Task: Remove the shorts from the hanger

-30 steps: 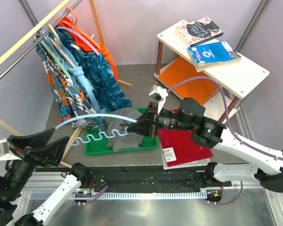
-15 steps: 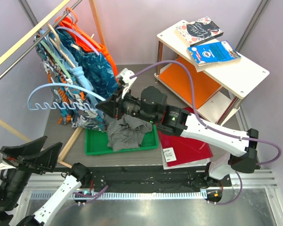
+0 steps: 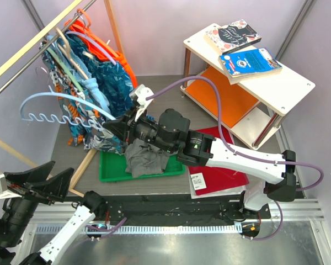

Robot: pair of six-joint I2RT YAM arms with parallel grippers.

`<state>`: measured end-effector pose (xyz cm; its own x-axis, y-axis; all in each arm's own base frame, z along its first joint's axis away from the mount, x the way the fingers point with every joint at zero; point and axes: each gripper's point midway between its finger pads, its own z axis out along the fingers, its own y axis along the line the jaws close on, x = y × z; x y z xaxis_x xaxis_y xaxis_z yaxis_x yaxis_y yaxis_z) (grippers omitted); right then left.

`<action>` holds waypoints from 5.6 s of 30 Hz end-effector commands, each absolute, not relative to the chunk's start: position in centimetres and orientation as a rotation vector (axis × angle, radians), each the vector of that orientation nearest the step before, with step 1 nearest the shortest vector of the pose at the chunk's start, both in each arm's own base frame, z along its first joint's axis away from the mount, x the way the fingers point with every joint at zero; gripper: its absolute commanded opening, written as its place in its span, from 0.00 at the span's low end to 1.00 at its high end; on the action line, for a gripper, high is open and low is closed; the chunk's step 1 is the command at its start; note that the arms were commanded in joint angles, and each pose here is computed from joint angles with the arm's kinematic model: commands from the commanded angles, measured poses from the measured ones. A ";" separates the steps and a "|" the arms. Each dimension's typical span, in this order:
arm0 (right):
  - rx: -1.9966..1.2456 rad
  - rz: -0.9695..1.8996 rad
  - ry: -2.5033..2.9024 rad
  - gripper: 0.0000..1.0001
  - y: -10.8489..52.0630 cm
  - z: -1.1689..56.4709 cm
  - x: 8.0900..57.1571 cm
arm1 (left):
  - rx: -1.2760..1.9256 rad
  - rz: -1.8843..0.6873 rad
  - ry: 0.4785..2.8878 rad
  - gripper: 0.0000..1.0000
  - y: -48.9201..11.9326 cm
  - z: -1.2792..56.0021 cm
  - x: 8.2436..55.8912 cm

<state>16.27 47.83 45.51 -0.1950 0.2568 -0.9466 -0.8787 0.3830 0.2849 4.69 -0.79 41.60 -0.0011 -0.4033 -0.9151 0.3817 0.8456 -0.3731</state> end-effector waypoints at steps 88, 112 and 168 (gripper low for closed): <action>-0.480 1.113 1.419 0.42 50.1 47.3 22.8 | 0.012 -0.659 1.272 0.86 0.5 44.9 1.8; -0.478 1.007 1.460 0.35 56.2 43.3 27.5 | 0.000 -0.655 1.262 0.86 1.4 45.2 1.0; -0.759 1.065 1.414 0.37 55.5 42.0 24.3 | -0.027 -0.687 1.284 0.86 1.1 44.4 1.6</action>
